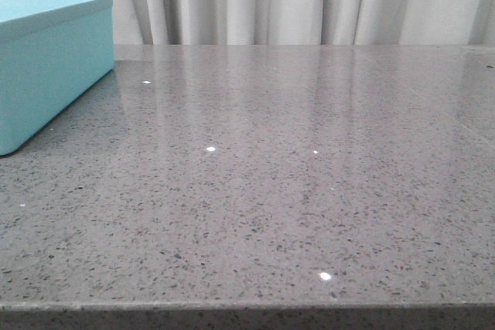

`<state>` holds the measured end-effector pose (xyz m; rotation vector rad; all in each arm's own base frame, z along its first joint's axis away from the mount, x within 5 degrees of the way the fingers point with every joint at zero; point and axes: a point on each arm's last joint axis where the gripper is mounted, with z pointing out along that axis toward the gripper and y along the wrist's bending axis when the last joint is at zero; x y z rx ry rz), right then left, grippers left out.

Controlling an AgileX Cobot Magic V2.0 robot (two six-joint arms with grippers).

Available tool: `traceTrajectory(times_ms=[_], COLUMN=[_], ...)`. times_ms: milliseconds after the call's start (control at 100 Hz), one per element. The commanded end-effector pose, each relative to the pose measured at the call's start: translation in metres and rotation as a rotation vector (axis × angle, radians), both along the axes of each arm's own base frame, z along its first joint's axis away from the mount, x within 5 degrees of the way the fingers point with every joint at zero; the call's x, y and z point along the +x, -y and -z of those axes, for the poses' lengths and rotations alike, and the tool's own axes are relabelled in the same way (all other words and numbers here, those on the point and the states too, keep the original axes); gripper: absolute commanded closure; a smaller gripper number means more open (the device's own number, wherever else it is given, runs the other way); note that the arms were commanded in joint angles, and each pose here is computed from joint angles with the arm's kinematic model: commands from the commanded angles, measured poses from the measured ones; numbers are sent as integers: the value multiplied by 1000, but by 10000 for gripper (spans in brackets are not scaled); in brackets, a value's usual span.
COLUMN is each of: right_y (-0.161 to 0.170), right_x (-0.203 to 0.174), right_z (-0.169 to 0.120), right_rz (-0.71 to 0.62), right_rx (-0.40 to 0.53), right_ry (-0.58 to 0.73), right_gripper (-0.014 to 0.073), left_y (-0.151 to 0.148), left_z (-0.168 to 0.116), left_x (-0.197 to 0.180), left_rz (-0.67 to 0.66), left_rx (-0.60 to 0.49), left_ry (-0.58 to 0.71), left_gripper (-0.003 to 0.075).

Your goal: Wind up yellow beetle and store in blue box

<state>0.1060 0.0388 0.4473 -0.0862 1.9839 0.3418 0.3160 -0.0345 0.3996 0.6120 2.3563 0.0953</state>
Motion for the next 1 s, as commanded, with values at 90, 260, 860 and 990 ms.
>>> traceTrajectory(times_ms=[90,260,860,990], right_y=[9,14,29,29], right_x=[-13,-21,-54,-53], right_z=[-6,9,61,66], right_rz=[5,4,-21,-20], right_rx=[-8,-13,5,-5], right_ry=[113,112,281,277], right_gripper=[617,663,663,663], left_y=[1,0,-2,-5], left_z=[-51,-70,-17,8], left_x=[-38,-65,-168,-188], left_rz=[-1,11,-8,-28], left_rx=[-97,-131,-331,-343], left_ry=[190,246,397,427], left_gripper=[739,739,739,739])
